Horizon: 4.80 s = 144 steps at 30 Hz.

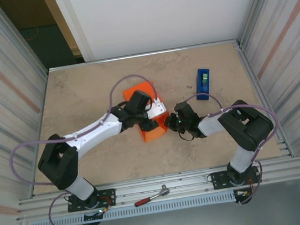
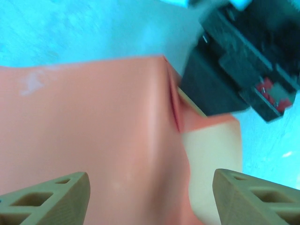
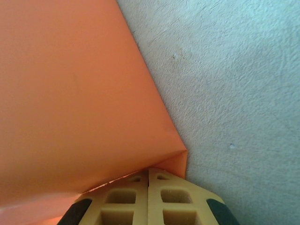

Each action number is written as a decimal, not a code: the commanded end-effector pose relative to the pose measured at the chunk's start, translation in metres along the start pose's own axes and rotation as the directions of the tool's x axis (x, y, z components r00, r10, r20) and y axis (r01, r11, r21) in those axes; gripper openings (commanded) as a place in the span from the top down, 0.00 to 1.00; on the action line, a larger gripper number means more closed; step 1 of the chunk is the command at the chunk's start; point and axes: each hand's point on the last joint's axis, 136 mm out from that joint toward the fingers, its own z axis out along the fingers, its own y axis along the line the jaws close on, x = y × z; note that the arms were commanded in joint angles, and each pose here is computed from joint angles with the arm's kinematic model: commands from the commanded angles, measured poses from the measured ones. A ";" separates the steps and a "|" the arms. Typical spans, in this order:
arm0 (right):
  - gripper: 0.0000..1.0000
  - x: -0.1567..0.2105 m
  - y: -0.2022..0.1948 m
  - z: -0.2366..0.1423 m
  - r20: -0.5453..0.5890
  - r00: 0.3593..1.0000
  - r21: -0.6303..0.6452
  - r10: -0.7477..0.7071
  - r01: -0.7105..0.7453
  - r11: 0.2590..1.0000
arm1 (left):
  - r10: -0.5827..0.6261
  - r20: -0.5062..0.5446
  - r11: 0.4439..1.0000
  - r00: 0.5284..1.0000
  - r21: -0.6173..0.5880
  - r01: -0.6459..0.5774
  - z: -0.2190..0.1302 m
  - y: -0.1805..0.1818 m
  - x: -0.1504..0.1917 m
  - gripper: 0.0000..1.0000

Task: Wrap the gift box in paper

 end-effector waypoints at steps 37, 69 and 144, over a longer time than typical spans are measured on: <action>1.00 0.039 -0.027 -0.019 -0.019 0.999 0.142 -0.036 0.038 0.989 | -0.378 0.127 0.907 0.917 -0.149 0.394 -0.015 0.096 -0.020 0.23; 0.98 -0.085 0.001 -0.032 -0.060 0.998 0.189 -0.036 0.046 0.981 | -0.920 0.173 0.391 0.352 0.349 0.851 0.007 0.107 0.054 0.16; 1.00 0.054 0.015 -0.054 -0.012 0.929 0.101 -0.369 0.368 0.924 | -0.951 0.235 0.246 0.202 0.175 0.953 -0.036 -0.032 0.148 0.46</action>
